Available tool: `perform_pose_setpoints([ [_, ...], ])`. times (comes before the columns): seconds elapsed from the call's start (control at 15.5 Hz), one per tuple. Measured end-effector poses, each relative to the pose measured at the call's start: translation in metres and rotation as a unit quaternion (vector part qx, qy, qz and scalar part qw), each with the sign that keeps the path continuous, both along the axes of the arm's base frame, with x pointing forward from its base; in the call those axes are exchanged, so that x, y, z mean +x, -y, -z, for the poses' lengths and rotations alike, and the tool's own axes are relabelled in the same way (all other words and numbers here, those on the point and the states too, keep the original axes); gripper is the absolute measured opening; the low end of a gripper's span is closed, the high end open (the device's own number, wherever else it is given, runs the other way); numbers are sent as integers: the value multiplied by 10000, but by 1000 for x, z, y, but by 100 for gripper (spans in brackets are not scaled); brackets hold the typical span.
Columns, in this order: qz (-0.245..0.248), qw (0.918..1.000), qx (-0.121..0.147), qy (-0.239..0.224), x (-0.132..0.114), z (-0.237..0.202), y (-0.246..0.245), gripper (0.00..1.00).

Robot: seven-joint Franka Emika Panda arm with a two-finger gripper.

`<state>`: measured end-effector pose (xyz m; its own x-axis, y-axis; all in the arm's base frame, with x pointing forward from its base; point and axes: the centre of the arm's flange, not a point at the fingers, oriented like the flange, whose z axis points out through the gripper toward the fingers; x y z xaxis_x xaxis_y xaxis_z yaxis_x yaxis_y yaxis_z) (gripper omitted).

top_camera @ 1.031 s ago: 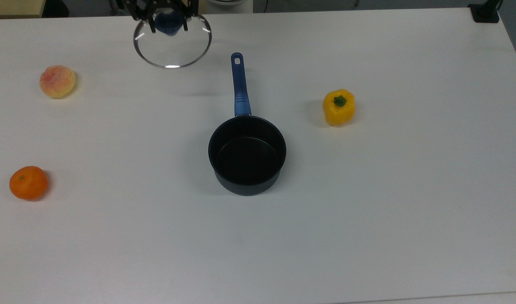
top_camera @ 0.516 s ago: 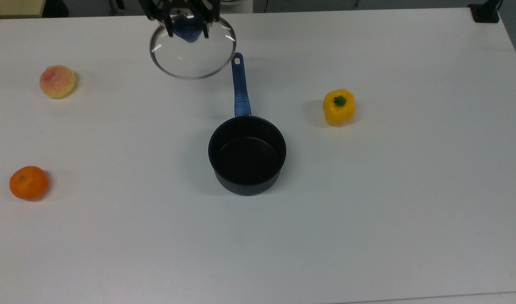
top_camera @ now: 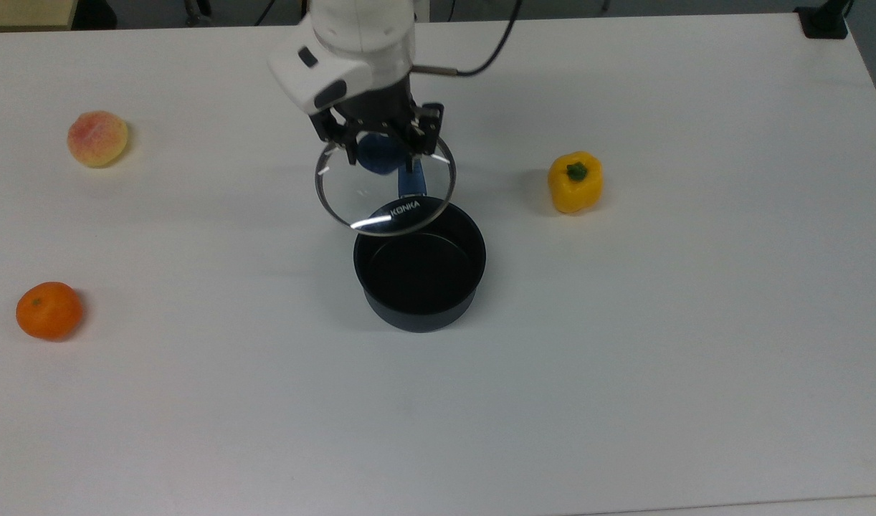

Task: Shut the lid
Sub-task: 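Carry the lid over the saucepan and lower it onto the rim, then open the gripper to release the lid's knob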

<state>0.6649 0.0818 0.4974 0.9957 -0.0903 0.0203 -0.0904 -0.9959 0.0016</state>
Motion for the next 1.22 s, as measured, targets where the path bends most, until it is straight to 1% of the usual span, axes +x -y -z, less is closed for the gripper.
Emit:
perform_pose_setpoints([
  [0.19, 44, 9998, -8, 186, 21, 20, -18, 67],
  [0.45, 87, 9994, -6, 325, 33, 42, -26, 67],
  [0.71, 59, 9991, -1, 413, 39, 53, -33, 67],
  [1.22, 37, 9995, -16, 323, 40, 67, -36, 67],
])
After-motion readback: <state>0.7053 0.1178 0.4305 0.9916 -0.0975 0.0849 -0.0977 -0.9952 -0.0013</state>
